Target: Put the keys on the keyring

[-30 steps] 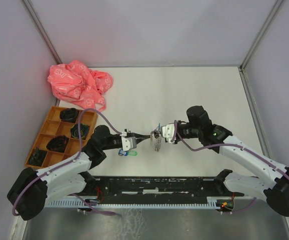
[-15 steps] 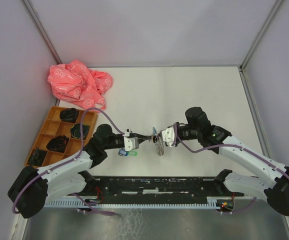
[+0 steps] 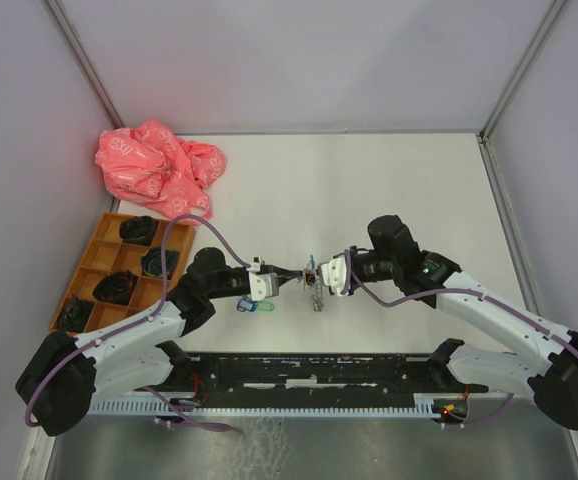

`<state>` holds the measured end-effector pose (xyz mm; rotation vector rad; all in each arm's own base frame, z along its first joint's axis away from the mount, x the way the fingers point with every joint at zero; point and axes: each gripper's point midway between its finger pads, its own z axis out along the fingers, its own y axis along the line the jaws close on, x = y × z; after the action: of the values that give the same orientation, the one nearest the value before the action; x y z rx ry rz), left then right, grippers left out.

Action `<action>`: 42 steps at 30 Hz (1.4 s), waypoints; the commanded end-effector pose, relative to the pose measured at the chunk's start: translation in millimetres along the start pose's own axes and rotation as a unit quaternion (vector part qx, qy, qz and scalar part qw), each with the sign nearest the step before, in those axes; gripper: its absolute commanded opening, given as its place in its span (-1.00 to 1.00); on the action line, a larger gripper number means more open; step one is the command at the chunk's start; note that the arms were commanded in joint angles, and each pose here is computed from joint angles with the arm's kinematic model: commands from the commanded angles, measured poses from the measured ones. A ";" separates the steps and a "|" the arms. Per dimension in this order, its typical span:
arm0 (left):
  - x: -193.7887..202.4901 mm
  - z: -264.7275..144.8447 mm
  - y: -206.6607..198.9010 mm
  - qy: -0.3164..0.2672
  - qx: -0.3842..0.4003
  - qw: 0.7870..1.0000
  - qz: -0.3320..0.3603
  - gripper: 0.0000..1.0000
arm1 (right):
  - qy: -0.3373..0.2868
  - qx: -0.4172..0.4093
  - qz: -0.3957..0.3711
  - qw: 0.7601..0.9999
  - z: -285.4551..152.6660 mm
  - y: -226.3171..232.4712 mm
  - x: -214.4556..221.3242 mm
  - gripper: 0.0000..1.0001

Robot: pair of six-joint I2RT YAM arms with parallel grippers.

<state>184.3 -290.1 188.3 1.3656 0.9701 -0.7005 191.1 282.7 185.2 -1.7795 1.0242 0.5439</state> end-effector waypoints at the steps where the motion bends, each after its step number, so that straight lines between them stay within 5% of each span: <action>1: -22.0 5.5 13.5 -0.025 -0.005 0.999 0.037 -0.95 | -0.020 0.028 -0.031 0.999 -3.3 -20.1 -18.7 -0.99; 42: -18.7 9.3 12.6 -0.019 0.005 0.999 0.032 -0.95 | -0.014 0.026 -0.016 0.999 -1.5 -19.9 -15.8 -0.99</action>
<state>185.7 -293.7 184.3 1.3880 0.9947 -0.7124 194.6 281.4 181.9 -1.7774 1.0523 0.5267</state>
